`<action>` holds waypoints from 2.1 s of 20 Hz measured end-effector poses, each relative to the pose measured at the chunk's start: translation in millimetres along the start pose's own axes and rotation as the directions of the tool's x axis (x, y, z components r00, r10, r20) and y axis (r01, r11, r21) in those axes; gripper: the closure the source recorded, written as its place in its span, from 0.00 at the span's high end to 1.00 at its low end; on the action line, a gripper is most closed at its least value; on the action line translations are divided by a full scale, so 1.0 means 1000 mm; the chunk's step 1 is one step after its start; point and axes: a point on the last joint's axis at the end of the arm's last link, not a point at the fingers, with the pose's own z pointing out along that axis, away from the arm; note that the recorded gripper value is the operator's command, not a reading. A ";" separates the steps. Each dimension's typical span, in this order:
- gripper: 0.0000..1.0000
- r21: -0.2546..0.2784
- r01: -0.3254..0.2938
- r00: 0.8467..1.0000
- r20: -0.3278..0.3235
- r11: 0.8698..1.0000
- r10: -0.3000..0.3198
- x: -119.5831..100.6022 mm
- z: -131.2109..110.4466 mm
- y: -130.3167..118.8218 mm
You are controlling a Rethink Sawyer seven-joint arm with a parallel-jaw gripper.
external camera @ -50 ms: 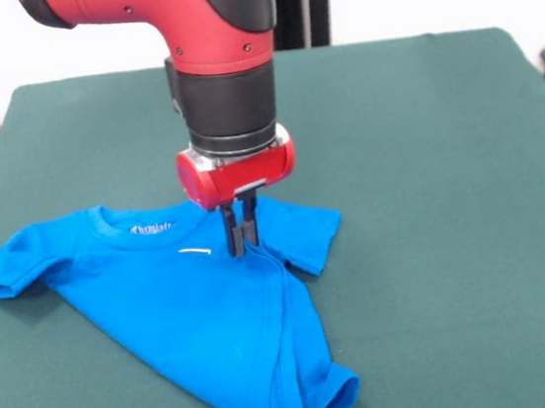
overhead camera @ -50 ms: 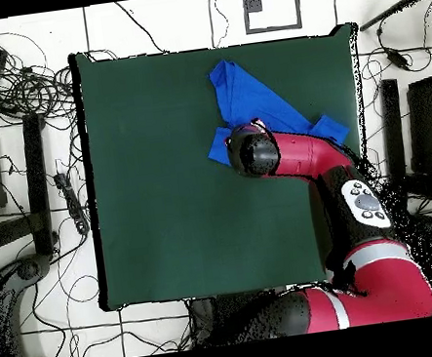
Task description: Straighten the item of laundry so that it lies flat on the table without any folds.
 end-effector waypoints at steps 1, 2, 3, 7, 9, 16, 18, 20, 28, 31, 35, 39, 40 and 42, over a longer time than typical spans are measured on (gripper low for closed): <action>0.00 0.000 -0.001 1.000 0.000 1.000 0.001 0.000 0.000 0.000; 0.00 -0.001 -0.007 1.000 0.002 1.000 0.007 -0.001 -0.001 -0.001; 0.00 -0.001 -0.009 1.000 0.003 1.000 0.009 -0.002 -0.002 -0.001; 0.00 0.003 -0.023 1.000 0.011 1.000 0.023 -0.005 -0.007 -0.006; 0.00 0.008 -0.039 0.999 0.017 0.999 0.039 -0.007 -0.014 -0.014; 0.00 -0.002 -0.106 0.994 -0.006 0.994 0.106 -0.001 -0.033 -0.052; 0.00 -0.005 -0.121 0.993 -0.014 0.993 0.121 0.000 -0.037 -0.063; 0.00 -0.009 -0.137 0.990 -0.024 0.990 0.137 0.001 -0.041 -0.076; 0.00 0.006 -0.181 0.983 -0.033 0.983 0.181 -0.007 -0.053 -0.136; 0.00 0.016 -0.194 0.981 -0.030 0.981 0.194 -0.015 -0.054 -0.160; 0.00 0.020 -0.201 0.979 -0.032 0.979 0.202 -0.026 -0.054 -0.181; 0.00 0.012 -0.216 0.975 -0.051 0.976 0.216 -0.036 -0.047 -0.206; 0.00 0.009 -0.218 0.974 -0.055 0.976 0.219 -0.037 -0.045 -0.210; 0.00 -0.001 -0.229 0.971 -0.070 0.973 0.229 -0.041 -0.035 -0.223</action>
